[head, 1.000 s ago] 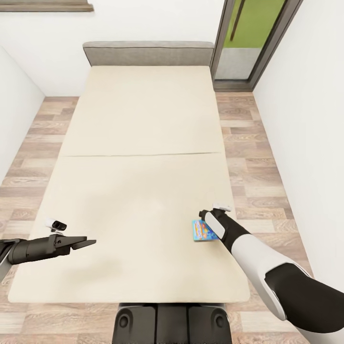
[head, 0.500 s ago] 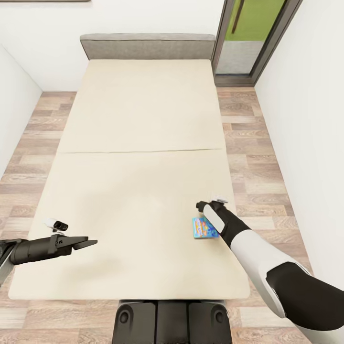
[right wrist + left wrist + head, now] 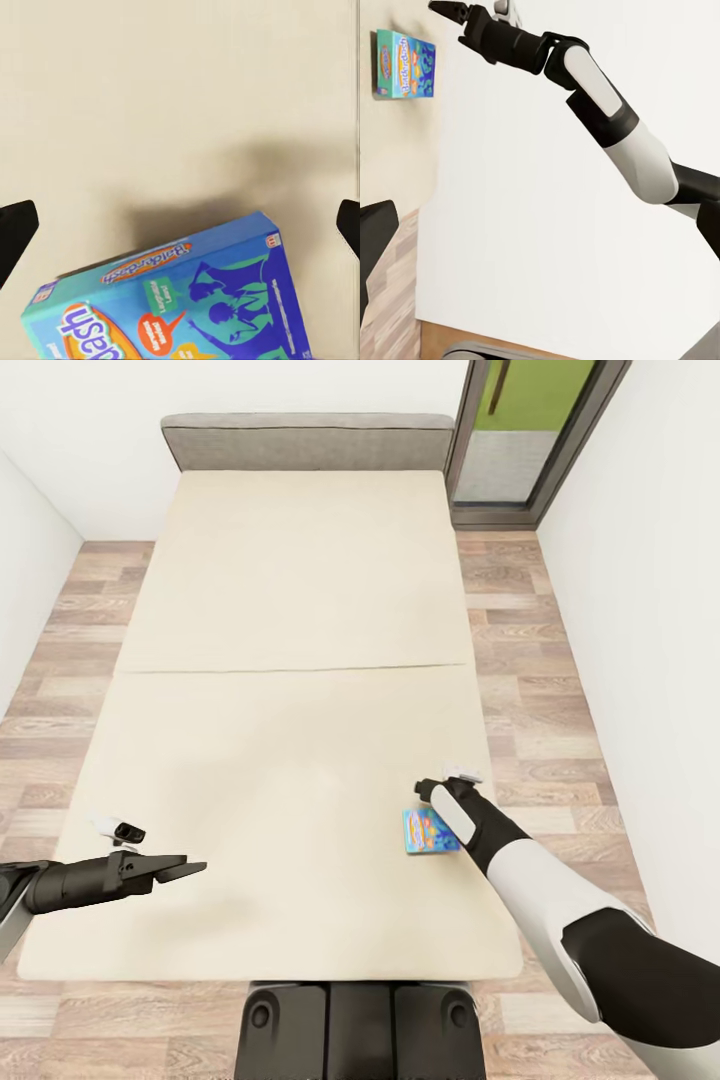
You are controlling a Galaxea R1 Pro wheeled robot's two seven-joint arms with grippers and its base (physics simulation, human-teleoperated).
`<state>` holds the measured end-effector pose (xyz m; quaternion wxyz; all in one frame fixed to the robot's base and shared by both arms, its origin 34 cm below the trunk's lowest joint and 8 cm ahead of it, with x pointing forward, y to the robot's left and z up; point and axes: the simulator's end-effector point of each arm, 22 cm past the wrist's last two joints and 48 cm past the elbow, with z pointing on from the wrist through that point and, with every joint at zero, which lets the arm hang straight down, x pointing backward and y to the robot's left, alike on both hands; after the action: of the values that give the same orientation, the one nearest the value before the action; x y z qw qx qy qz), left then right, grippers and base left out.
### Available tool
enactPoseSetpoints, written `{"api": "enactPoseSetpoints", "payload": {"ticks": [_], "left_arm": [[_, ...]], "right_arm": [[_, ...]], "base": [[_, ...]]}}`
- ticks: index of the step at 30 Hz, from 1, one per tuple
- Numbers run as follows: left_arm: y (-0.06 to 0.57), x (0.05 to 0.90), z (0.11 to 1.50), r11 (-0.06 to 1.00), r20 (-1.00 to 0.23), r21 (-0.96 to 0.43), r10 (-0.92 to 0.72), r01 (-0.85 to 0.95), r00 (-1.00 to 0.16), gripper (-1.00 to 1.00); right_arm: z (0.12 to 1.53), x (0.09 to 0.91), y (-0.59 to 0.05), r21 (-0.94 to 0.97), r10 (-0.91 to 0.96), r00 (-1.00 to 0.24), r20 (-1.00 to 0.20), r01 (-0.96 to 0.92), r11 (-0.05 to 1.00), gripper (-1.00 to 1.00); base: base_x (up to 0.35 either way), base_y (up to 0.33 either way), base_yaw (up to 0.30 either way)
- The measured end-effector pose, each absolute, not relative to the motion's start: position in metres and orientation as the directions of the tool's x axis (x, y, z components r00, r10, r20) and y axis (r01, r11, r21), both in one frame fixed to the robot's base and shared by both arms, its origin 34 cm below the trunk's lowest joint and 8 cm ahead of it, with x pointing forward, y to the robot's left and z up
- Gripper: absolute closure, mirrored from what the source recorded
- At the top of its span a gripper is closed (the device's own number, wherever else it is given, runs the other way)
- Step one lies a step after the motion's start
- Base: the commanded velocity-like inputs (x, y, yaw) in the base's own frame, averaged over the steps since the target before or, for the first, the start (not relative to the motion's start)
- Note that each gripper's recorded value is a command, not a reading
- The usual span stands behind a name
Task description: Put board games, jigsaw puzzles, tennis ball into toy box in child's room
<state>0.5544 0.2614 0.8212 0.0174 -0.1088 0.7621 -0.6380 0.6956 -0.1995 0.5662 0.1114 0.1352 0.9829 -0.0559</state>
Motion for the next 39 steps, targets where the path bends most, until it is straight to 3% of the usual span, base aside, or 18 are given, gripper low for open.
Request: {"api": "enactPoseSetpoints", "payload": {"ticks": [39], "left_arm": [[0.261, 0.545, 0.800, 0.162, 0.159, -0.968, -0.188, -0.191, -0.969, -1.00]], "right_arm": [[0.536, 0.669, -0.209, -0.107, 0.256, -0.948, -0.189, 0.279, 0.954, -1.00]], "base": [[0.000, 0.000, 0.000]]}}
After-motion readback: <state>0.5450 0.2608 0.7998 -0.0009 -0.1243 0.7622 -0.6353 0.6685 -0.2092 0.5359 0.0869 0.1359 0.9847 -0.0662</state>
